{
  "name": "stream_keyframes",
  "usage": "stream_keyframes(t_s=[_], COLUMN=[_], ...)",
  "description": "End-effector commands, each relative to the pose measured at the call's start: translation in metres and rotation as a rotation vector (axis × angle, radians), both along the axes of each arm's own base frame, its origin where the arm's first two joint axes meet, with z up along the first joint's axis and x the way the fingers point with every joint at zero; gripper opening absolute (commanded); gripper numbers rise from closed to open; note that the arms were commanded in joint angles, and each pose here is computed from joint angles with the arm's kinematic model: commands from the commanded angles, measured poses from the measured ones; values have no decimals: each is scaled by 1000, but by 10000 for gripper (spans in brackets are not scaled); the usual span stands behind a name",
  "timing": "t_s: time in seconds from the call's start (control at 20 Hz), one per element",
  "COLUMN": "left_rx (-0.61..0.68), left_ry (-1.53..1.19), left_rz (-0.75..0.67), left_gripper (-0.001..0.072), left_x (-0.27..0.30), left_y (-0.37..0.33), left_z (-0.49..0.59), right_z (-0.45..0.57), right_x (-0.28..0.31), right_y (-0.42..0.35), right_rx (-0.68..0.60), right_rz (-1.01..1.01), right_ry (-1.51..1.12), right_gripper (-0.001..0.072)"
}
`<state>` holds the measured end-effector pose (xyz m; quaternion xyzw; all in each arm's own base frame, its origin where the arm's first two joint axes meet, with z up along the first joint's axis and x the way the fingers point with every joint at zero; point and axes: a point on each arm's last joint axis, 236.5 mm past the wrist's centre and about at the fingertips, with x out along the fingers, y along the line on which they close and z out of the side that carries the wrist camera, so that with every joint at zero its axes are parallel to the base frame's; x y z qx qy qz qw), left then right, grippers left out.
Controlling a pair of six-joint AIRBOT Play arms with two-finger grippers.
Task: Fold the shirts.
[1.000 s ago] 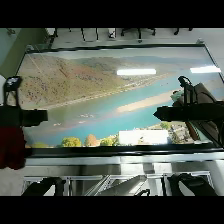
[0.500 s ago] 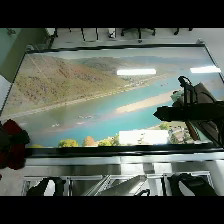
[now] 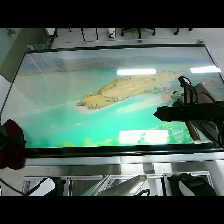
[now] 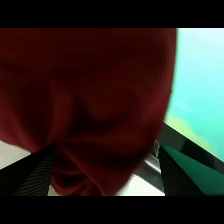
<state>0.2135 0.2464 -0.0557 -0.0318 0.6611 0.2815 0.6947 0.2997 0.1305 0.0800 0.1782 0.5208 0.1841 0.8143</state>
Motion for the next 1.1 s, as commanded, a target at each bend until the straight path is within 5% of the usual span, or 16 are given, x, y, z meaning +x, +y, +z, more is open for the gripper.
stream_keyframes(t_s=[0.0,0.05,0.1,0.15,0.4,0.65,0.85,1.05], left_rx=[-21,-40,-57,-66,-134,-301,-409,-559], left_ry=[70,93,122,138,-96,-647,-813,-680], left_rz=[52,68,81,87,46,-311,-677,-831], left_gripper=[698,587,222,13,11,11,11,11], left_x=[-4,-7,-9,-8,76,187,174,144], left_y=[31,34,34,35,-13,-187,-337,-439], left_z=[-33,-40,-44,-44,26,203,280,235], right_z=[0,0,0,0,0,0,0,0], right_x=[0,0,0,0,0,1,0,0], right_y=[0,0,0,0,0,0,0,0], right_rx=[1,1,1,1,1,1,1,1], right_rz=[0,0,0,0,0,-1,-1,1], right_ry=[0,0,0,0,0,-3,-3,1], right_gripper=[21,21,21,21,21,21,21,21])
